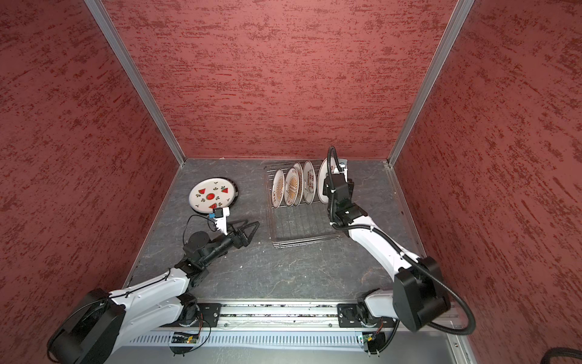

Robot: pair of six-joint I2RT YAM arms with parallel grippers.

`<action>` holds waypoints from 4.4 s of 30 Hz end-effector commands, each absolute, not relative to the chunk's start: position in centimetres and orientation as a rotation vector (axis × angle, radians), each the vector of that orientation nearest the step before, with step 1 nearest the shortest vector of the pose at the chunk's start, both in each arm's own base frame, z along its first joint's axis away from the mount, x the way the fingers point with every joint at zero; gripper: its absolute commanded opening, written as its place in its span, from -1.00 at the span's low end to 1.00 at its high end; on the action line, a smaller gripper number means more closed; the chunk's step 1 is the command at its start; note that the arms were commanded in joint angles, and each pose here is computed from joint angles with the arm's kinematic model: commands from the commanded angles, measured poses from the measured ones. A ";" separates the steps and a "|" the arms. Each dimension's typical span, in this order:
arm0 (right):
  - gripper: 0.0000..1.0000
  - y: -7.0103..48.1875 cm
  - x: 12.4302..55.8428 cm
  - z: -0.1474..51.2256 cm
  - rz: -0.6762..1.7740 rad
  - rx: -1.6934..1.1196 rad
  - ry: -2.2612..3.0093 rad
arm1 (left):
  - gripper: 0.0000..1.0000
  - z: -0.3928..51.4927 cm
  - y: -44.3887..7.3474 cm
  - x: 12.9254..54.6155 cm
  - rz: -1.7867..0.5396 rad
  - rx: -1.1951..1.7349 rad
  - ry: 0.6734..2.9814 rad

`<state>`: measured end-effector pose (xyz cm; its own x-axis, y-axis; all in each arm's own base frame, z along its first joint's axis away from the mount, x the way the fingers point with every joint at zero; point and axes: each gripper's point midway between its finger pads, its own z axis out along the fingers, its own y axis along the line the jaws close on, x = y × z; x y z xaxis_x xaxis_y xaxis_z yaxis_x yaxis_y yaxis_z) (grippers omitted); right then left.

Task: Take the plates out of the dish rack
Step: 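Insert the right gripper between rack plates and grip the farthest plate rim, then lift the lettered plate from the rack while the left gripper reaches toward it, then close the left gripper on the lettered plate rim held by the right gripper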

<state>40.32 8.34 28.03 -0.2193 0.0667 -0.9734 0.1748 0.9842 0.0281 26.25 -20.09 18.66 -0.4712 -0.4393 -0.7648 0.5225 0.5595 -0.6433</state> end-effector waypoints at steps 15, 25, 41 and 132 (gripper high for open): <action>-0.96 7.1 36.6 29.1 -0.049 0.256 1.788 | 0.99 19.6 -19.5 26.1 -1.092 0.046 1.703; -0.92 6.4 32.9 31.5 0.097 0.276 1.700 | 0.99 19.4 -19.4 26.4 -1.088 0.022 1.714; -0.89 13.7 28.2 33.0 0.755 0.032 1.488 | 0.97 21.7 -20.0 25.3 -1.176 -0.023 1.665; 0.98 24.1 32.6 25.1 1.373 -0.040 1.578 | -1.00 23.8 -23.0 27.6 -1.222 -0.137 1.710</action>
<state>32.67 23.89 23.57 -0.5163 0.5350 -0.6687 -0.5728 0.3648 0.7341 27.94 -22.71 20.14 -0.5494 -0.5422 -0.6357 0.3430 0.5473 -0.7634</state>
